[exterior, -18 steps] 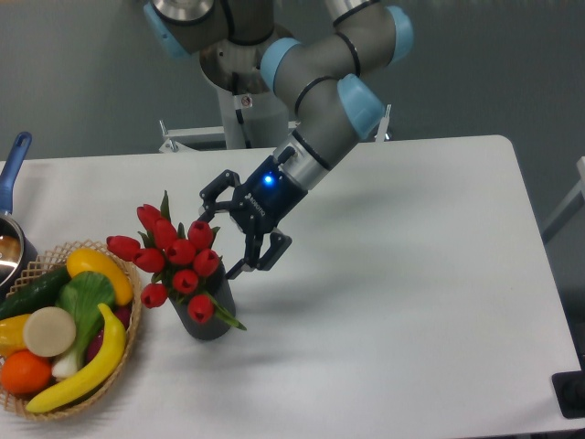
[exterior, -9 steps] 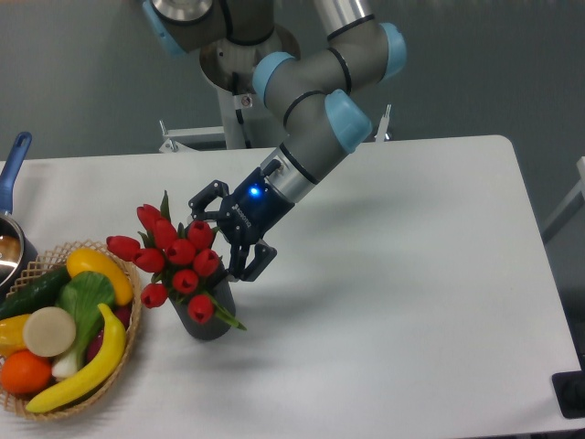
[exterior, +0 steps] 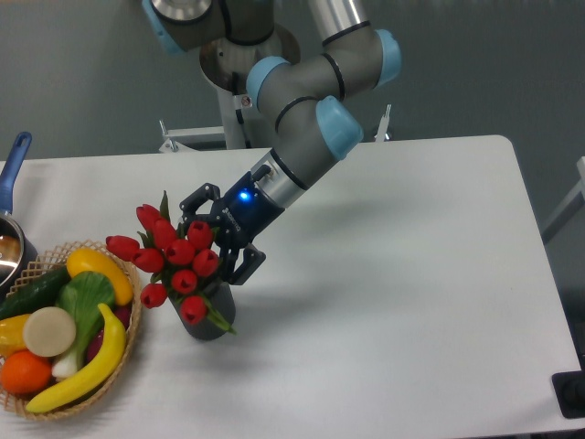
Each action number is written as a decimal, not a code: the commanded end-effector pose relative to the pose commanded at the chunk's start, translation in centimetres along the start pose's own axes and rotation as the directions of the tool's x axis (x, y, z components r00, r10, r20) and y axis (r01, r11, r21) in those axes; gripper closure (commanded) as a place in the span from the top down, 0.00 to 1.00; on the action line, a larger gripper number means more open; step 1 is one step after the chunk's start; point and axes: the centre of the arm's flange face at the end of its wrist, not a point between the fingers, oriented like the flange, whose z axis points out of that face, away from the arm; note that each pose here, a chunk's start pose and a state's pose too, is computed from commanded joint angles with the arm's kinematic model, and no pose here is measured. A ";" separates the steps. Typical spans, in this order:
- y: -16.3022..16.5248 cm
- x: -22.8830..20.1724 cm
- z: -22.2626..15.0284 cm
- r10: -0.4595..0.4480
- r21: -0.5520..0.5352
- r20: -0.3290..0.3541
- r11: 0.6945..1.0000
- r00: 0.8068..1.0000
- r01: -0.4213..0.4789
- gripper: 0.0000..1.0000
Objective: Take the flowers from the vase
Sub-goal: 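Lower the gripper around the tulip stems at the vase rim, then close the gripper on the tulip stems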
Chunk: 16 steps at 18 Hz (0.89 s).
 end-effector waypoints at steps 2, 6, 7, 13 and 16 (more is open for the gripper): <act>0.0 0.1 0.4 -0.002 -0.001 -0.008 1.000 1.000 0.002 1.00; -0.1 0.0 0.3 -0.003 0.000 -0.007 1.000 1.000 0.003 1.00; -0.1 0.1 0.3 -0.009 -0.001 -0.007 1.000 1.000 0.009 1.00; -0.8 0.0 0.0 -0.029 0.003 0.000 1.000 1.000 0.029 0.85; -0.7 -0.1 0.1 -0.035 0.004 -0.001 0.999 0.999 0.035 0.63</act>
